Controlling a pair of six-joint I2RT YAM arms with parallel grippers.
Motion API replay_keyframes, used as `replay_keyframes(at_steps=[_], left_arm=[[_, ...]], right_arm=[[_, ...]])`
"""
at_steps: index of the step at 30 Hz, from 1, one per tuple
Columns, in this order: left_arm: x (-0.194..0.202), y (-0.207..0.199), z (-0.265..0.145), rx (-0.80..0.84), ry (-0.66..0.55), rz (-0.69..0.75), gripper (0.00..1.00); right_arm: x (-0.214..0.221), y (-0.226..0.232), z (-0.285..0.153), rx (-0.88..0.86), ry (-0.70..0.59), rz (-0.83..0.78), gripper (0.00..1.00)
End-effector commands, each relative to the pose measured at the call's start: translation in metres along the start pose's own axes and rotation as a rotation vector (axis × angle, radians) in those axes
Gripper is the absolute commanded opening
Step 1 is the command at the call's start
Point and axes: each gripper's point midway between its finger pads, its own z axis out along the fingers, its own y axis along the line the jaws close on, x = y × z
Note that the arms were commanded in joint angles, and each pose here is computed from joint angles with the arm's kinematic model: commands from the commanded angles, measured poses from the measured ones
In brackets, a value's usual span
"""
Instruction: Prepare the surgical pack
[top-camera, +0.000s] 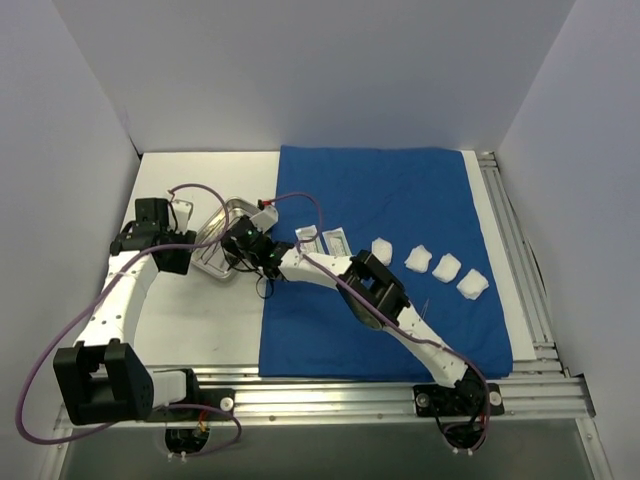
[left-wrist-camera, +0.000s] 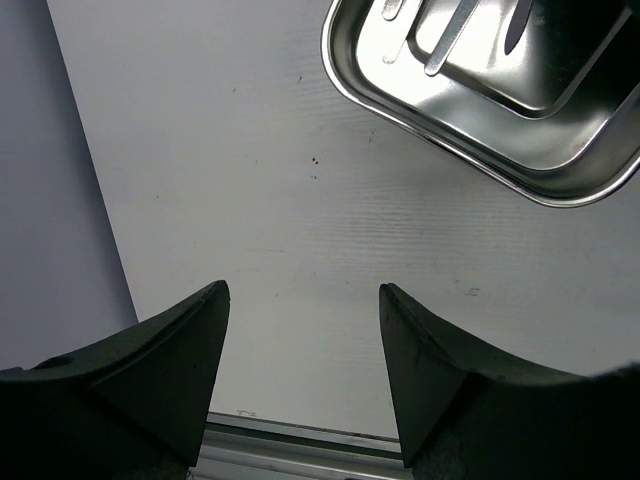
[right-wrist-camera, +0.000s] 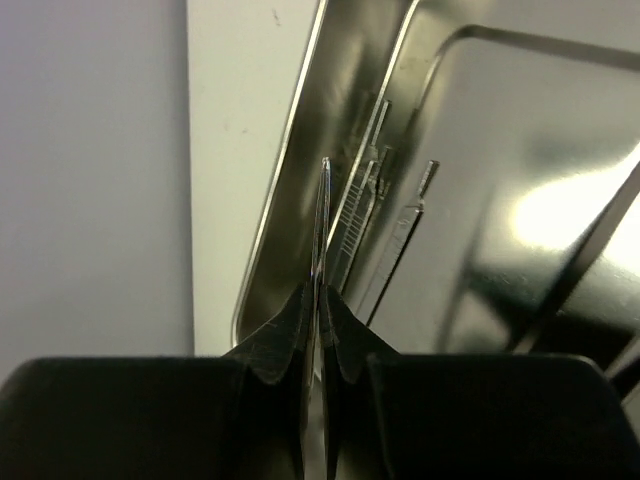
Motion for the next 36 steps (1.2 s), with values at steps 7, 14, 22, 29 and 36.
replay_keyframes(at_steps=[7,14,22,29,36], left_arm=[[-0.012,-0.004,0.004,0.033,-0.05,-0.014,0.71],[-0.012,-0.005,0.003,0.041,-0.055,-0.011,0.71],[-0.013,-0.006,0.001,0.045,-0.063,-0.01,0.71],[-0.012,-0.008,0.001,0.057,-0.067,-0.008,0.71],[-0.013,-0.008,0.001,0.058,-0.067,-0.008,0.71]], right_arm=[[0.004,0.016,-0.003,0.083,-0.126,-0.014,0.0],[0.007,-0.003,-0.011,0.187,-0.199,-0.019,0.0],[0.019,-0.015,-0.003,0.227,-0.195,-0.045,0.0],[0.016,-0.032,-0.005,0.28,-0.231,-0.094,0.0],[0.018,-0.037,-0.001,0.277,-0.236,-0.085,0.0]])
